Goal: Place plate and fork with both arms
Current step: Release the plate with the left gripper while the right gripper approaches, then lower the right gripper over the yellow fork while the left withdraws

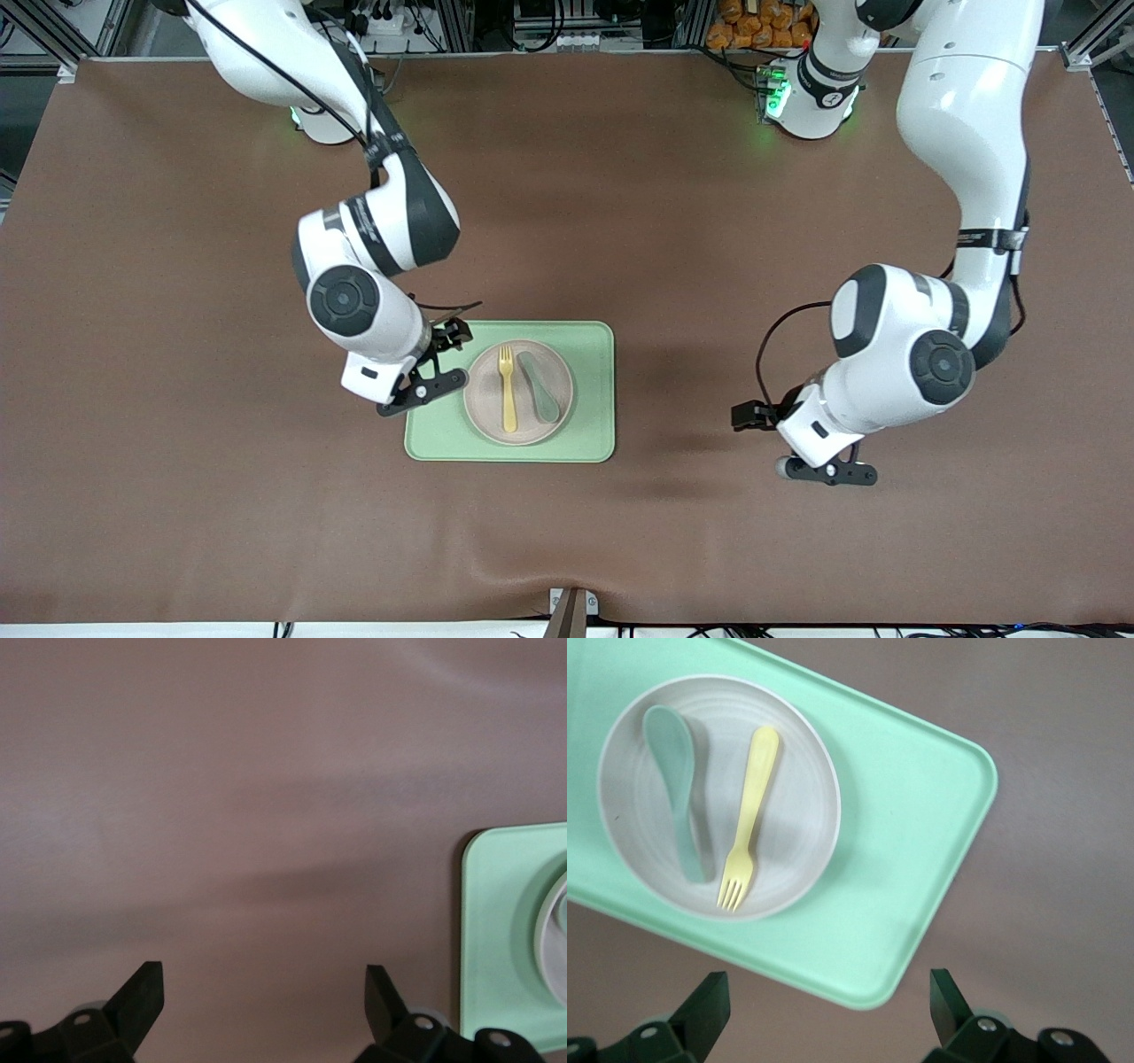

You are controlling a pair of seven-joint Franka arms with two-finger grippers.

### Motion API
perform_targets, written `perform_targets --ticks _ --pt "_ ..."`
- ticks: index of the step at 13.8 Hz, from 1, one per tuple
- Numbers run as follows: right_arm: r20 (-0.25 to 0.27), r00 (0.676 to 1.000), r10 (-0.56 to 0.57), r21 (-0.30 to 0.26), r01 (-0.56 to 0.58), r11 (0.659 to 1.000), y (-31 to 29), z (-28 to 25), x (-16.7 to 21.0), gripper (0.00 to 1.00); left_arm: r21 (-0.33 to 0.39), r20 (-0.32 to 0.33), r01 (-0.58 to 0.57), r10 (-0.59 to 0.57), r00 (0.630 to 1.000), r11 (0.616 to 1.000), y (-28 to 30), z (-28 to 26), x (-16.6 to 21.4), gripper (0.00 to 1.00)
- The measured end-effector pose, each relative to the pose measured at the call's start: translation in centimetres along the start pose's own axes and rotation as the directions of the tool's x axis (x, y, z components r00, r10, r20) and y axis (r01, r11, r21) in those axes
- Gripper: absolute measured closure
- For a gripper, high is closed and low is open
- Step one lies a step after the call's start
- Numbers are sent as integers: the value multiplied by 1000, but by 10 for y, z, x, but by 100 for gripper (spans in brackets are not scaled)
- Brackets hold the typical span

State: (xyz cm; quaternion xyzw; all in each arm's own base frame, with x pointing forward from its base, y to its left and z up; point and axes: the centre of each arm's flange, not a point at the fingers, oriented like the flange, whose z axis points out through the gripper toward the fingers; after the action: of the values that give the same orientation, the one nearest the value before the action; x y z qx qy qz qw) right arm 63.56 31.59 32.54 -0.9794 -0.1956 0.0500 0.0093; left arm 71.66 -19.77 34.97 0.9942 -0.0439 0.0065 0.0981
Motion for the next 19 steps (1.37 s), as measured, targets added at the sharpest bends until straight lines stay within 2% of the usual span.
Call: perform_targets --ticks 2,5,8,11,12,14,19 --pt "-28 999 -23 -12 23 1000 -16 27 9 0 16 23 -3 3 1000 1000 -4 -21 -6 0" --pt "-68 996 -52 -27 51 998 -37 54 17 0 100 59 -18 12 998 995 -26 -78 -21 0" --pt "-90 995 -49 -38 45 998 -33 72 22 0 120 74 -43 34 997 992 -65 -135 -44 0" --pt "-101 994 -49 -41 45 998 -37 83 24 0 141 83 -36 24 996 989 -71 -176 -71 0" --pt "-101 994 -46 -41 42 998 -38 84 24 0 151 74 -34 23 997 988 -71 -191 -81 0" --pt "-100 994 -43 -38 39 999 -41 89 24 12 170 45 -17 10 999 985 -74 -222 -102 0" --pt "-106 994 -29 -27 27 999 -61 109 24 13 233 -48 16 -5 999 972 -83 -291 -143 0"
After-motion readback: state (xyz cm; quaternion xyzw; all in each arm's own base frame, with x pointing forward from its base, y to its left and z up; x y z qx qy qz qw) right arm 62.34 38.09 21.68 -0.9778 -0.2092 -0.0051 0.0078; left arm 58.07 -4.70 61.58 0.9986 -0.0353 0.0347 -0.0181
